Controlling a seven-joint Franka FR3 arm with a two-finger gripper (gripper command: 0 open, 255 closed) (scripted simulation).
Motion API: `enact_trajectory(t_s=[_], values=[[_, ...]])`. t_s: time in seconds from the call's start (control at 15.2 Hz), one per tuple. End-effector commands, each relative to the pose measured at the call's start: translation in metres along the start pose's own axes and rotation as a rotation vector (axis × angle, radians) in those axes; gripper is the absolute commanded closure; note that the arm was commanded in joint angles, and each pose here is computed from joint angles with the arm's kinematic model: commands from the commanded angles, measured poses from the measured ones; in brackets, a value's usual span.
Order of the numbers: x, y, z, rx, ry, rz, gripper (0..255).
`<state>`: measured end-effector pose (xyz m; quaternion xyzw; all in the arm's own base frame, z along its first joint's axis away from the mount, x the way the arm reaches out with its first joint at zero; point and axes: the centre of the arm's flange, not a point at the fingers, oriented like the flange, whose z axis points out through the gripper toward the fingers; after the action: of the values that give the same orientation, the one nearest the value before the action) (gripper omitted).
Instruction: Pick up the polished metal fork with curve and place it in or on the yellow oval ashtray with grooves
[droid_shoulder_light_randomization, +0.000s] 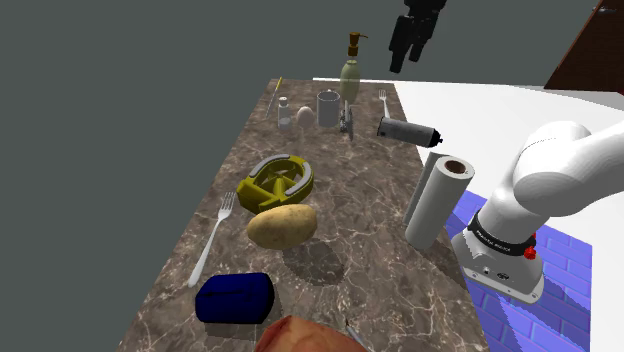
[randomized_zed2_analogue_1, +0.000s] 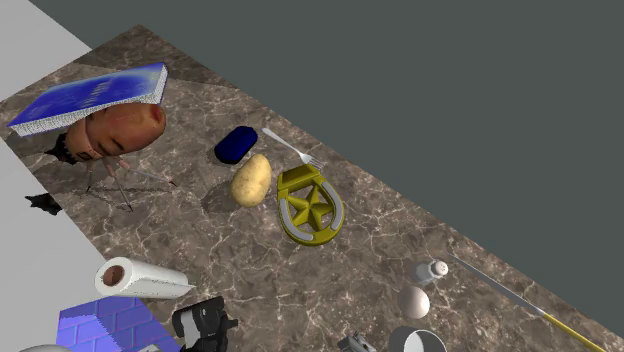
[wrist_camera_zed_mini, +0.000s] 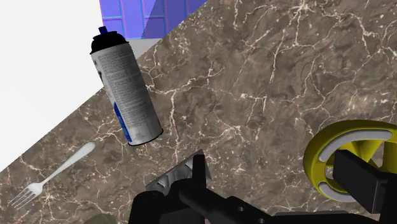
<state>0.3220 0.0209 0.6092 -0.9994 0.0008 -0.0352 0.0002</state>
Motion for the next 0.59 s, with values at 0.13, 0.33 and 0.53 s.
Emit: enact_trajectory(t_s=[0.13, 0.33, 0.53], values=[[-0.002, -0.024, 0.012, -0.002, 0.000, 0.047, 0], [-0.002, -0.060, 0.030, -0.006, 0.001, 0.119, 0], [0.000, -0.095, 0.048, -0.010, 0.001, 0.190, 0]])
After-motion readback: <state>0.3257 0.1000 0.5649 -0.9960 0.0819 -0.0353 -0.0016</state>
